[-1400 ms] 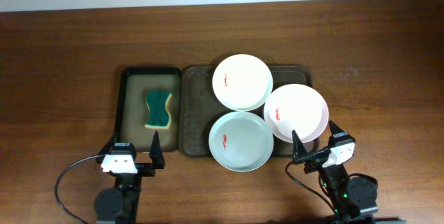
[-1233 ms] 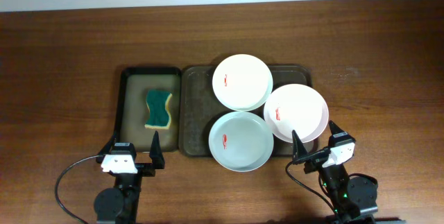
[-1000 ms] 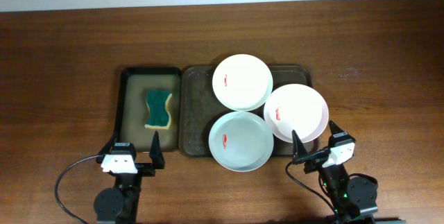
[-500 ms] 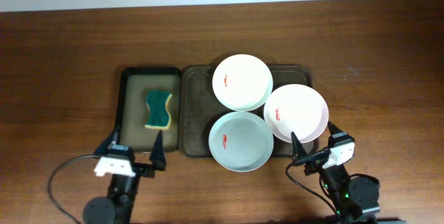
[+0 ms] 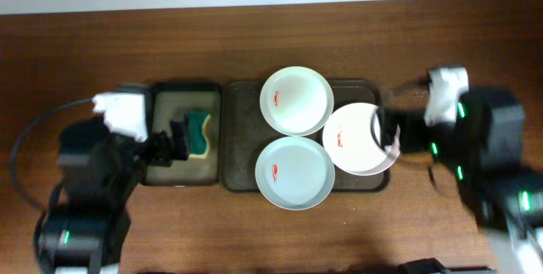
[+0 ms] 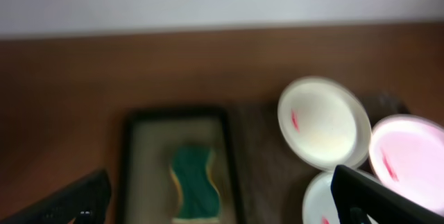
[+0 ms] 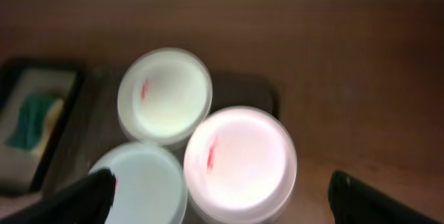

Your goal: Clean dirty plates on tray and stack at the side

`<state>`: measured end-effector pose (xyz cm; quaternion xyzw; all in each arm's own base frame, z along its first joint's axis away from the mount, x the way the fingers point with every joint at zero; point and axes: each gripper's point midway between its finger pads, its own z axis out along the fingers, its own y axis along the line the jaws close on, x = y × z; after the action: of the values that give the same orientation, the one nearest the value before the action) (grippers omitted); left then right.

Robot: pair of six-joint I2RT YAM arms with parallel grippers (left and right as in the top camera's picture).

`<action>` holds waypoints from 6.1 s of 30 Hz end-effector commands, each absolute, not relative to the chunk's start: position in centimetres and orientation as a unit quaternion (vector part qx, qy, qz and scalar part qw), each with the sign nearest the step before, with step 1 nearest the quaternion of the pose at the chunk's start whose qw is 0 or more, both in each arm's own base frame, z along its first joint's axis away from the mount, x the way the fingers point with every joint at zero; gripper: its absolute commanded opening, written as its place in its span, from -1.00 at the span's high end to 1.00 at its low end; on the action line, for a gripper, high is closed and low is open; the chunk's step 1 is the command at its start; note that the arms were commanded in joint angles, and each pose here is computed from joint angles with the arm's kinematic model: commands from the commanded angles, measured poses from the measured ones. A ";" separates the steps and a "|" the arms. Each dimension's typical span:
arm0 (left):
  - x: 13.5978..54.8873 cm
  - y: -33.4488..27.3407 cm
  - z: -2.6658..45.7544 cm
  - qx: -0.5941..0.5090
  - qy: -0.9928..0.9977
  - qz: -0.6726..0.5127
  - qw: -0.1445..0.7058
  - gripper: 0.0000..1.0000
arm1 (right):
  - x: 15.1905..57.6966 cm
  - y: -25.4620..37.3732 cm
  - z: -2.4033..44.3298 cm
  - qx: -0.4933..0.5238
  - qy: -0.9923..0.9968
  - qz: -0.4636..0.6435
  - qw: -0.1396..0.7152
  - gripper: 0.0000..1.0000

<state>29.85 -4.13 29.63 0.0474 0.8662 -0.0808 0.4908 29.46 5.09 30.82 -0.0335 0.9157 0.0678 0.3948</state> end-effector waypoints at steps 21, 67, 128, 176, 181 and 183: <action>38.2 -2.5 16.1 -0.093 0.989 -0.028 0.115 -0.41 | 45.0 9.9 7.4 -0.043 0.981 0.106 0.157 0.10; 43.4 -1.3 21.2 -0.108 0.926 0.017 0.362 1.00 | 44.9 11.0 3.1 -0.048 0.984 0.133 0.106 0.92; 43.5 -21.7 0.1 0.020 0.989 -0.058 0.138 1.00 | 43.2 14.8 3.3 -0.041 0.978 0.192 0.075 0.92; 47.6 -21.7 1.0 0.098 0.964 -0.070 0.237 1.00 | 42.9 15.7 3.3 -0.076 0.975 0.194 0.078 0.92; 49.7 -22.7 2.5 0.108 0.948 -0.083 0.287 1.00 | 42.9 15.7 3.3 -0.076 0.975 0.194 0.078 0.92; 50.8 -23.2 3.4 0.111 0.938 -0.091 0.315 1.00 | 42.9 15.7 3.3 -0.076 0.975 0.194 0.078 0.92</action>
<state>49.03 -24.24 3.73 0.1115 0.9444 -0.1164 0.2865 43.12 15.11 3.20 -0.0673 0.9768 0.1861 0.0813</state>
